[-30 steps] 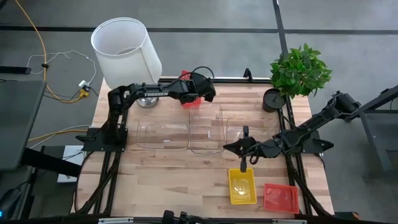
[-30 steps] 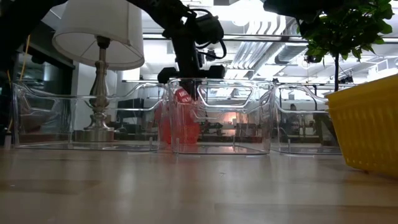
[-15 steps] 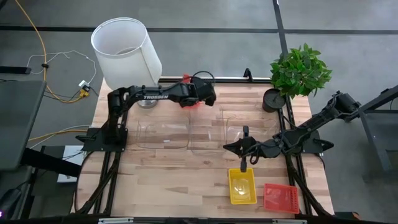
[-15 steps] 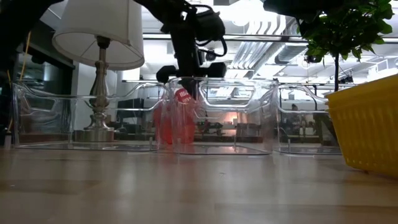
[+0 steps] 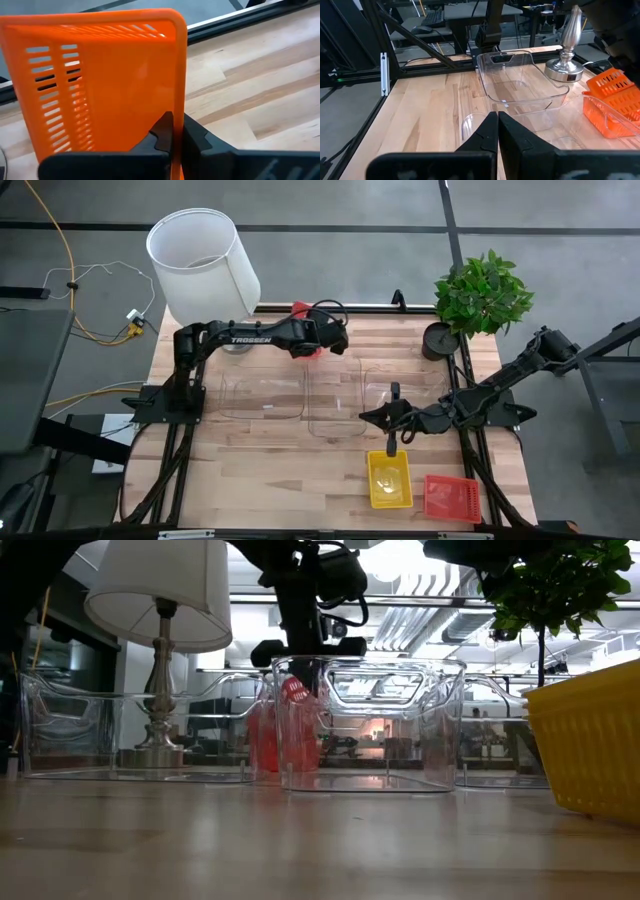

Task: Stack baskets by color
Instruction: Stack the middle orange bin on the top orange bin

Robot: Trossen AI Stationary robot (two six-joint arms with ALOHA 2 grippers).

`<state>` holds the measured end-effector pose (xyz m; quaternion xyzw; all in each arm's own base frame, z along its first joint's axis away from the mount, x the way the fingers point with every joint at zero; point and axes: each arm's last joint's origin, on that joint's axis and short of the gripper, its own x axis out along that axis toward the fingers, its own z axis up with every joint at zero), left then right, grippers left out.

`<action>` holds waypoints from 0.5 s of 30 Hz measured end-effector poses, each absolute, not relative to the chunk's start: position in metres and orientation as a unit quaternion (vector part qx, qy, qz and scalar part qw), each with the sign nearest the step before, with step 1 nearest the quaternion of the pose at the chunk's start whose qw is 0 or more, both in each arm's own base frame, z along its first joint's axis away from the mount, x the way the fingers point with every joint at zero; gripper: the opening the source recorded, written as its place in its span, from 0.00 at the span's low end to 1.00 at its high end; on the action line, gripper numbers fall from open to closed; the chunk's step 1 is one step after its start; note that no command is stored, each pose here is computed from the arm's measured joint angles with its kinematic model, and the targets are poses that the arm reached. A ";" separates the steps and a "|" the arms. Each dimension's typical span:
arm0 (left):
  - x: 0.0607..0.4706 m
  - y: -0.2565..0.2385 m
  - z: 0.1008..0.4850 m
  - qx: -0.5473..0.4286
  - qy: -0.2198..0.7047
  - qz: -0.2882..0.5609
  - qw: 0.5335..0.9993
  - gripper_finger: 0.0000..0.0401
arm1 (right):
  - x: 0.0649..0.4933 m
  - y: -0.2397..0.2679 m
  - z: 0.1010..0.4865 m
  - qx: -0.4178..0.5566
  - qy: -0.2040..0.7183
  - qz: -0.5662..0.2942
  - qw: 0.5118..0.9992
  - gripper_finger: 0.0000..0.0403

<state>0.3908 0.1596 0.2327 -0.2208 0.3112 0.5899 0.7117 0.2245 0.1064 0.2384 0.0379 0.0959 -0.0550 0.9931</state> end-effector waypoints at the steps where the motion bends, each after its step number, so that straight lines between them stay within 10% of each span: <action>1: 0.391 0.160 0.233 -0.219 0.313 0.589 0.713 0.01 | 0.225 0.106 0.238 0.038 0.096 -0.055 0.993 0.00; 15: 0.391 0.159 0.232 -0.202 0.332 0.577 0.719 0.20 | 0.225 0.106 0.238 0.038 0.096 -0.055 0.993 0.00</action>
